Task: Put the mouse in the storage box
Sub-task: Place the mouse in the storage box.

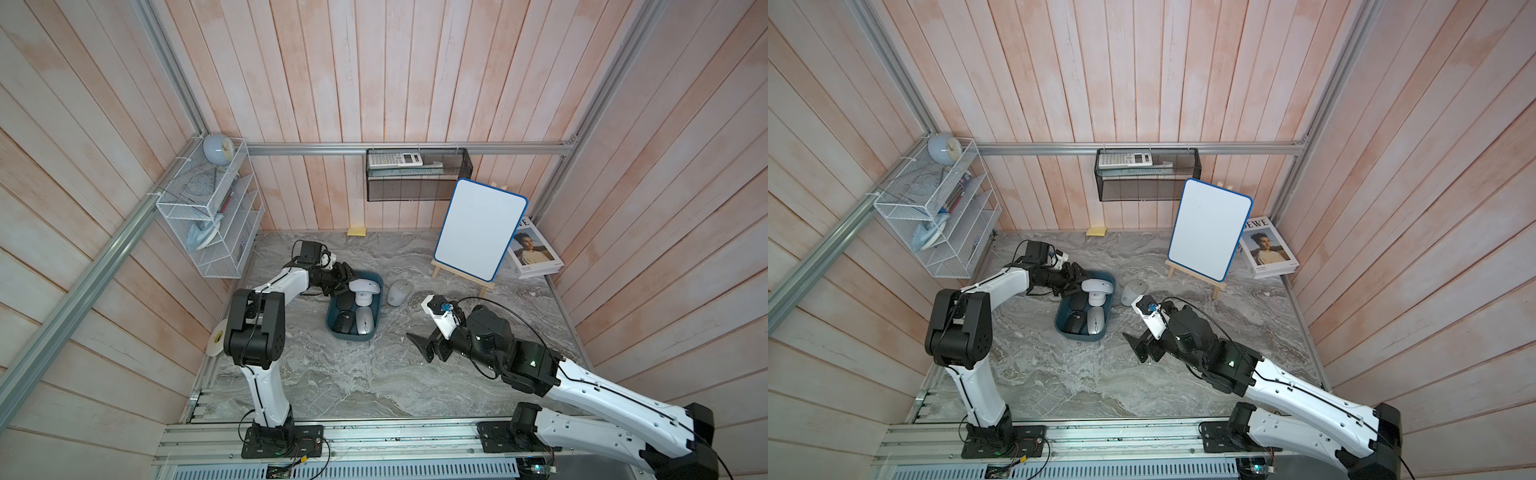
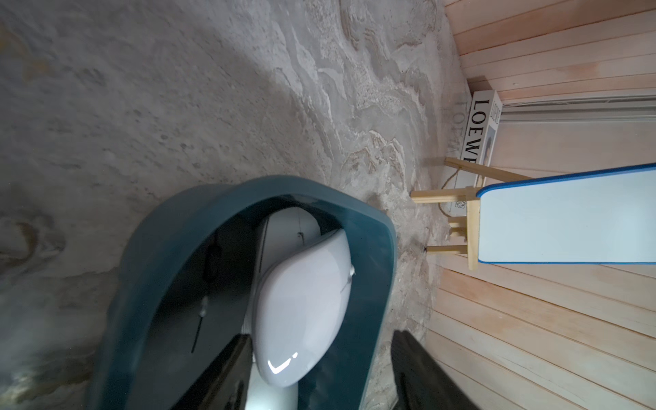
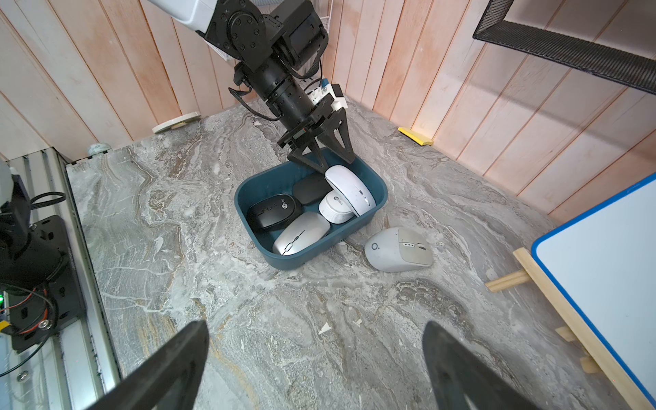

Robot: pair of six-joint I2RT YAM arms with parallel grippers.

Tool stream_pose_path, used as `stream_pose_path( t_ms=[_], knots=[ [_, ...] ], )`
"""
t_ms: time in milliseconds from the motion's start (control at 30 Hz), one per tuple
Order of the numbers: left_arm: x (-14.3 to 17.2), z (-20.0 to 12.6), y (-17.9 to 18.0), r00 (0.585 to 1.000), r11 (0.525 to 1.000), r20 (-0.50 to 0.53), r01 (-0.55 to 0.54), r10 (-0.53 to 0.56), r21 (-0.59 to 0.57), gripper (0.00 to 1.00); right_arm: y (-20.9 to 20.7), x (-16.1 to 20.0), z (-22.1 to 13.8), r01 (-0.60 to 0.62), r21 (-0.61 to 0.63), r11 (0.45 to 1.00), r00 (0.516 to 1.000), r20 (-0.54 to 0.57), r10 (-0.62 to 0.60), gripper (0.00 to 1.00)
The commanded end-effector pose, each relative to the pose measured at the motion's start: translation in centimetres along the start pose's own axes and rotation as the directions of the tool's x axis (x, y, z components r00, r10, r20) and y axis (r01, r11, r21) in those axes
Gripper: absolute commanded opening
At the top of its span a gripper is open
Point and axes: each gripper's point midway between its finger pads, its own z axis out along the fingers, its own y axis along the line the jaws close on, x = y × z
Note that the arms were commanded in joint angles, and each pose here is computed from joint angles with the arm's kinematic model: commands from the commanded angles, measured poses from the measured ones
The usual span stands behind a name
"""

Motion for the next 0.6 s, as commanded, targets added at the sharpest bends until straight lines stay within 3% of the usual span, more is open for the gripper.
stream_pose_path(
  t_ms=[0,133,300,433,500,567],
  knots=[
    [0.0,-1.9,0.1,0.998,0.994,0.008,-0.056,0.057,-0.094,0.72,-0.5,0.3,0.2,-0.022,0.028,0.999,1.0,-0.014,0.022,0.98],
    [0.3,-3.8,-0.3,0.996,0.984,0.019,-0.088,0.092,-0.154,0.78,-1.3,-0.1,0.5,-0.079,0.067,0.995,0.997,-0.008,0.08,0.98],
    [0.8,-7.4,-1.7,0.991,0.978,0.091,-0.076,0.095,-0.193,0.79,-3.8,0.2,1.7,-0.268,0.155,0.951,0.958,-0.06,0.279,0.98],
    [3.0,-10.9,-3.2,0.978,0.983,0.178,-0.076,0.106,-0.169,0.78,-5.7,0.5,3.1,-0.449,0.273,0.851,0.878,-0.045,0.477,0.97],
    [4.6,-12.2,-3.3,0.972,0.983,0.202,-0.085,0.117,-0.161,0.79,-6.7,0.9,3.9,-0.477,0.352,0.805,0.852,-0.04,0.522,0.98],
    [6.3,-13.3,-3.0,0.969,0.983,0.212,-0.089,0.123,-0.161,0.79,-8.7,2.1,3.7,-0.501,0.511,0.699,0.8,-0.035,0.598,0.98]
  ],
)
